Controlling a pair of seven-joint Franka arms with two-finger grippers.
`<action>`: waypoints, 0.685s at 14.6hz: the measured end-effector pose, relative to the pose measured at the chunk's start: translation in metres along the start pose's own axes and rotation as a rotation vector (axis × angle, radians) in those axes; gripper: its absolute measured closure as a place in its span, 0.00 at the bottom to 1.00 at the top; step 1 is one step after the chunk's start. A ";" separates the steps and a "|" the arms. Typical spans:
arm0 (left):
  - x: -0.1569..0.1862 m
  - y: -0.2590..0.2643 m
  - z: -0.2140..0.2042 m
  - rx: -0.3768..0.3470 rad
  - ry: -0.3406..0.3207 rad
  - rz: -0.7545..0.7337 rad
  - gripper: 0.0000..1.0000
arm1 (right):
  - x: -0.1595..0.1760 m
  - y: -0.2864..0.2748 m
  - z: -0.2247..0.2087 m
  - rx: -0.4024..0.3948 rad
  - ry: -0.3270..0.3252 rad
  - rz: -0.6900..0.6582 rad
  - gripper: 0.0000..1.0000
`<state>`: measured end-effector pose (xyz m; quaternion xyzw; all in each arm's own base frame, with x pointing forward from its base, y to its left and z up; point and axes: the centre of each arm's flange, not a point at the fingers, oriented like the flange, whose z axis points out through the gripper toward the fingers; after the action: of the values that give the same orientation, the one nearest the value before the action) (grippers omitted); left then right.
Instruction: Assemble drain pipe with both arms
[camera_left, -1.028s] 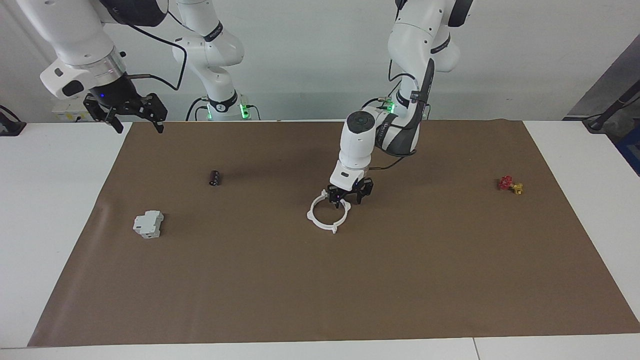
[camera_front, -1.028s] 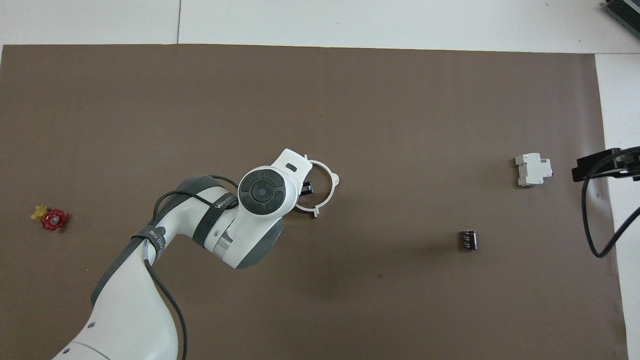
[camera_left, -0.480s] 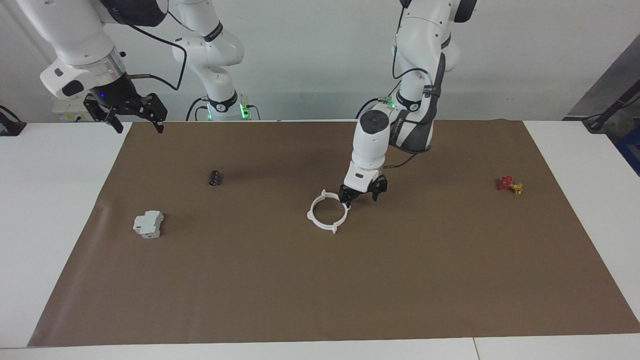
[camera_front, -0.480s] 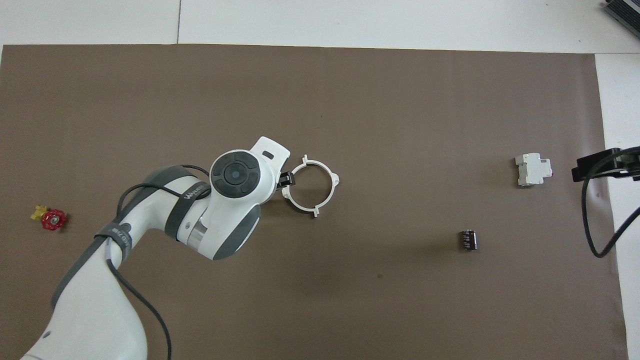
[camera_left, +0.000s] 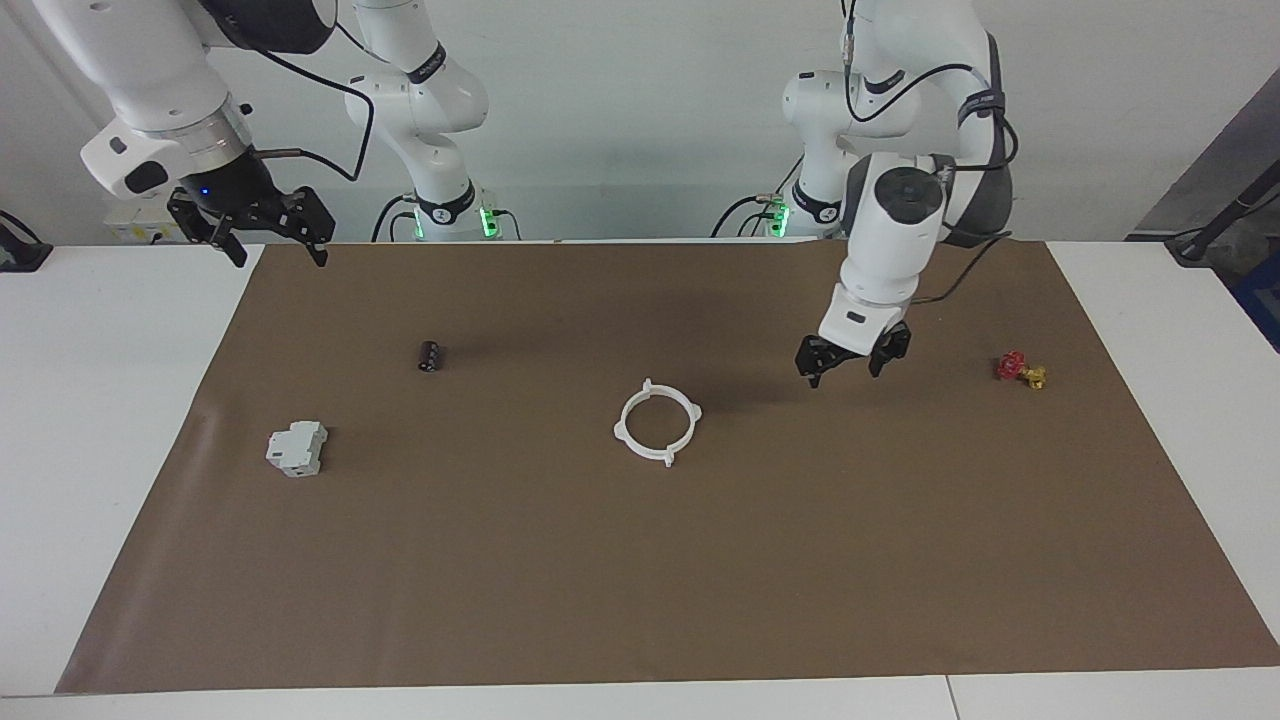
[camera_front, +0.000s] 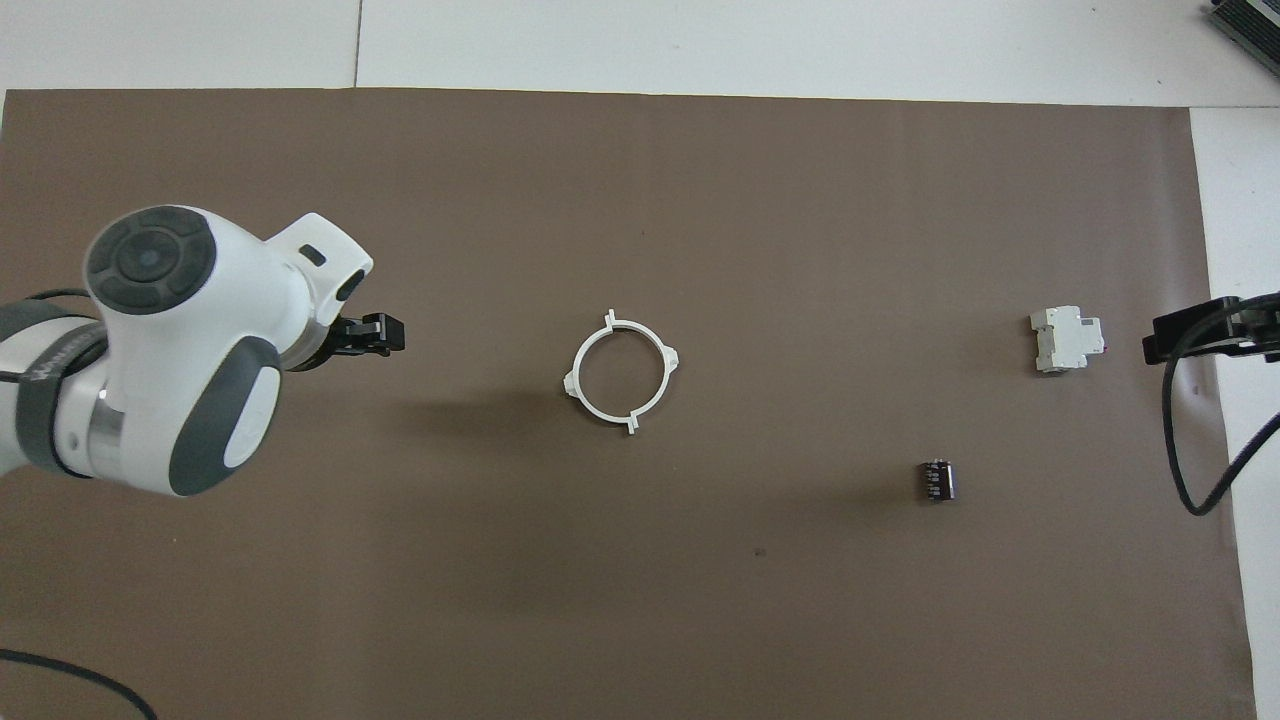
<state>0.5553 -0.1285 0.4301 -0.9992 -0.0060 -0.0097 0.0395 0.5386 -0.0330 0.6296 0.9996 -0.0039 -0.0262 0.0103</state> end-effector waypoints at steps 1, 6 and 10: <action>0.004 -0.030 -0.002 0.002 -0.006 0.030 0.00 | 0.000 0.000 0.001 0.000 -0.001 0.000 0.00; 0.014 -0.139 0.003 0.003 -0.013 0.096 0.00 | 0.000 0.000 0.002 0.000 -0.004 0.000 0.00; 0.017 -0.138 -0.004 -0.008 0.000 0.100 0.00 | 0.000 0.000 0.002 0.000 -0.003 -0.001 0.00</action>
<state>0.5708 0.0091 0.4452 -0.9984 0.0440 -0.0080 0.0358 0.5386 -0.0327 0.6279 0.9996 -0.0035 -0.0278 0.0104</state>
